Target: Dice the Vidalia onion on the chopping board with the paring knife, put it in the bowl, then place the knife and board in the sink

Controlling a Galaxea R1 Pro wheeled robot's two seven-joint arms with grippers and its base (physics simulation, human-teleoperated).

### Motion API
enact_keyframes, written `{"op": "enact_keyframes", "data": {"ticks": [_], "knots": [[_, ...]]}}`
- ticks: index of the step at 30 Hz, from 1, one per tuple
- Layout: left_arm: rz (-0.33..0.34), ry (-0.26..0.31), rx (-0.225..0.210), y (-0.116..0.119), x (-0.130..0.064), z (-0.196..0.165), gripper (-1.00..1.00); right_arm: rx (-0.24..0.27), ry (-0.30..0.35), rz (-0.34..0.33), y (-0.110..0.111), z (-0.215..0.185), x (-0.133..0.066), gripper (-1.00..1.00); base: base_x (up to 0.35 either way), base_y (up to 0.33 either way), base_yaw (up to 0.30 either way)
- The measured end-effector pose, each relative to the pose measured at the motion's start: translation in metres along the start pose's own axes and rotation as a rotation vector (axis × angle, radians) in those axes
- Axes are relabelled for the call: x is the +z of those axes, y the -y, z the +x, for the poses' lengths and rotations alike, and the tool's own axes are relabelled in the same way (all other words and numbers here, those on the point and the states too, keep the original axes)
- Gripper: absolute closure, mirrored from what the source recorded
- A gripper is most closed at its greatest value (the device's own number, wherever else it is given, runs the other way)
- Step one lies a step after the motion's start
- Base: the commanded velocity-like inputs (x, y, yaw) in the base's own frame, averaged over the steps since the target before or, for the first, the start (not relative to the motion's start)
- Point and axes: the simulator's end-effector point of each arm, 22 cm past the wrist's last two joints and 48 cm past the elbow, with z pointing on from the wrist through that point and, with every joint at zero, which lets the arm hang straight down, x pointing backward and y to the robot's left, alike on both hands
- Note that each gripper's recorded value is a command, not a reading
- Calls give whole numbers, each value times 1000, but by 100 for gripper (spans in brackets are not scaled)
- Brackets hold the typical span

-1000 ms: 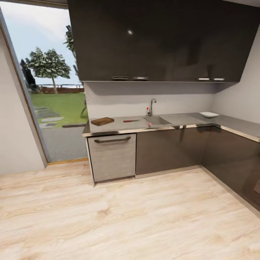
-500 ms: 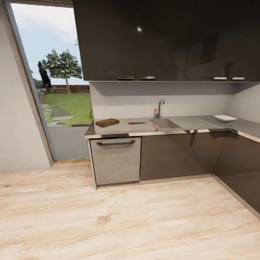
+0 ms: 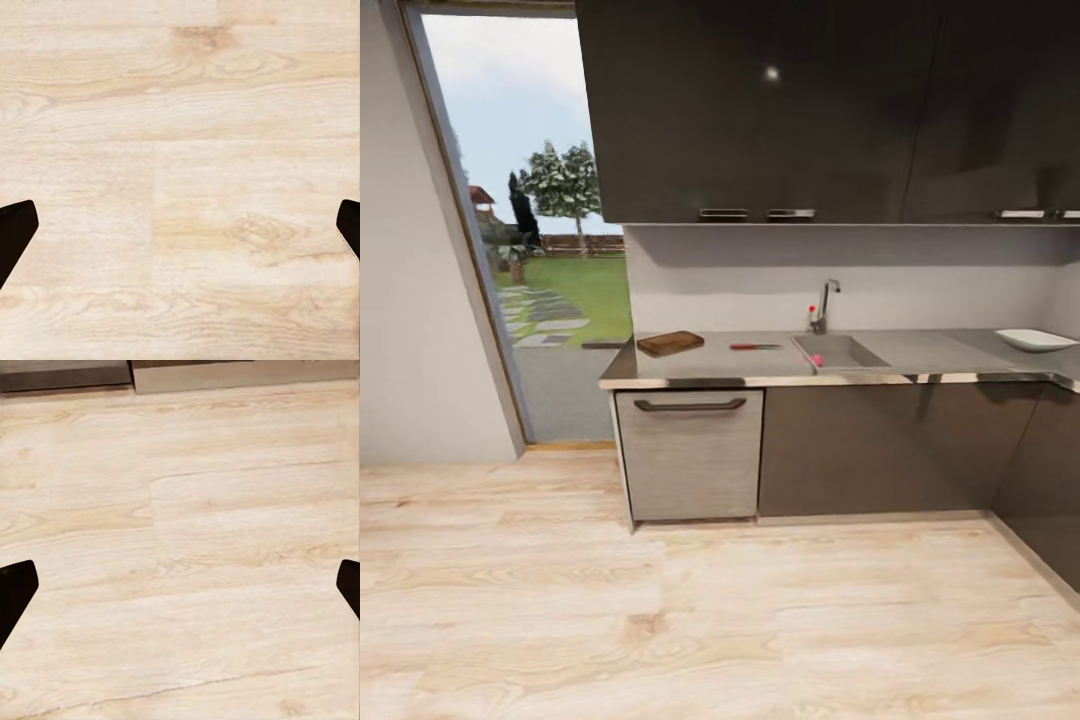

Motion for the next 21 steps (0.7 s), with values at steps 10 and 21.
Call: {"op": "enact_keyframes", "data": {"ticks": [10, 21], "knots": [[-1, 0, 0, 0, 0, 0, -100, -1, 0, 0, 0, 0, 0, -100, 177, -232, 174], [-2, -5, -1, -1, 0, 2, -100, -1, 1, 0, 0, -1, 0, -100, 177, -238, 69]]}}
